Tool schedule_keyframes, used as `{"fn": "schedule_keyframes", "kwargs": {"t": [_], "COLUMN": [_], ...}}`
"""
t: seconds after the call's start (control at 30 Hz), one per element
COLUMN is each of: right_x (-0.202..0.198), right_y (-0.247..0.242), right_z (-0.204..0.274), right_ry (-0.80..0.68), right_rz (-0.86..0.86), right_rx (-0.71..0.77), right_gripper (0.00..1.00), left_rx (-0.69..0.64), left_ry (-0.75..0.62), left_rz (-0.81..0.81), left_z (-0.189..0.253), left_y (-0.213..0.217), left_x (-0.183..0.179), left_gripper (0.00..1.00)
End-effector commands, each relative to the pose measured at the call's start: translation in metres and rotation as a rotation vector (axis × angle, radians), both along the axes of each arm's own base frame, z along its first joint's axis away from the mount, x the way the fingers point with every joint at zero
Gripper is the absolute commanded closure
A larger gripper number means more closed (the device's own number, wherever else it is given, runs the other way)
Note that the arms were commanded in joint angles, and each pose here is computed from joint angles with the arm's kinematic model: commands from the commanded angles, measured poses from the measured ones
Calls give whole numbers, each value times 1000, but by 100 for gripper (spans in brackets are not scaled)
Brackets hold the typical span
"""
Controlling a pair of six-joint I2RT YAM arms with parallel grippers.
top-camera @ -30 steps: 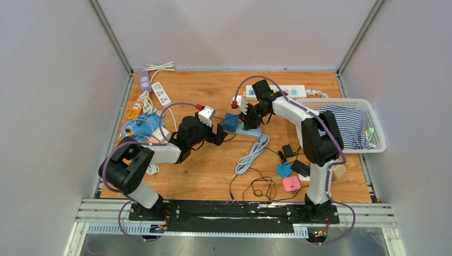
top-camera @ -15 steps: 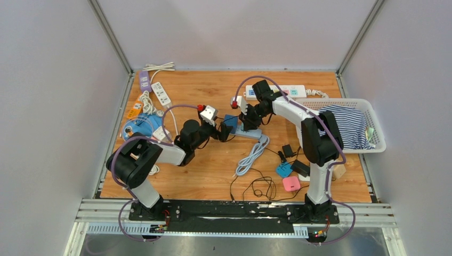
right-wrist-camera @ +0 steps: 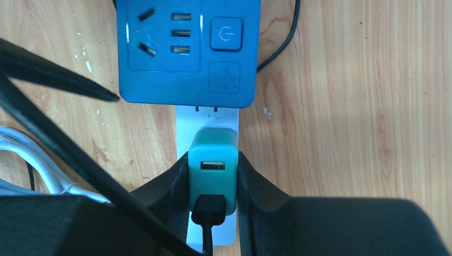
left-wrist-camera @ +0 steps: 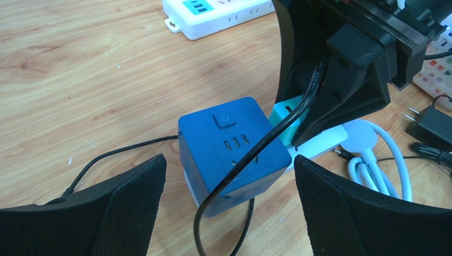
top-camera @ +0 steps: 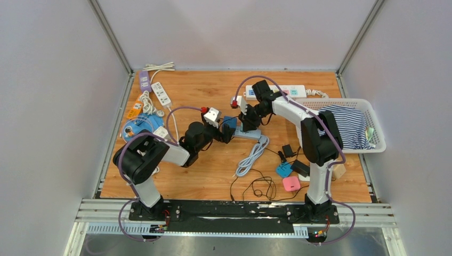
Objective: Pull the plug off the socket
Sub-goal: Remove the plug from the socket.
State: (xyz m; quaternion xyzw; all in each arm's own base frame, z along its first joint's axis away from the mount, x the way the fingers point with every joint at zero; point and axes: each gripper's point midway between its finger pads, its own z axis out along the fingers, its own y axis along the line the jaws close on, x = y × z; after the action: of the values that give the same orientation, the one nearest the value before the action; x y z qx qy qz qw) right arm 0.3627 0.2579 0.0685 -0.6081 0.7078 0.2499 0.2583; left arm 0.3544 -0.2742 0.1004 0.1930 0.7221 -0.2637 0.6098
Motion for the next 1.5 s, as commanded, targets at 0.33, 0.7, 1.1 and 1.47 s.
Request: {"fn": "schedule_keyframes", "kwargs": {"t": [0.33, 0.7, 1.1, 1.47], "right_x": [-37, -37, -35, -51], "right_y": [10, 14, 16, 49], "right_z": [-15, -28, -26, -20], "right_ry": [196, 172, 173, 164], "right_rz": [-13, -47, -72, -71], "right_rx": [7, -29, -22, -30], "right_gripper": [95, 96, 98, 100], "left_rx": [21, 55, 78, 104], "left_ry": [-4, 10, 29, 47], "left_rz": [71, 63, 51, 62], "left_z": [-6, -17, -23, -29], "left_y": [0, -1, -3, -1], "left_x": [10, 9, 9, 12], "left_gripper": [21, 29, 61, 96]}}
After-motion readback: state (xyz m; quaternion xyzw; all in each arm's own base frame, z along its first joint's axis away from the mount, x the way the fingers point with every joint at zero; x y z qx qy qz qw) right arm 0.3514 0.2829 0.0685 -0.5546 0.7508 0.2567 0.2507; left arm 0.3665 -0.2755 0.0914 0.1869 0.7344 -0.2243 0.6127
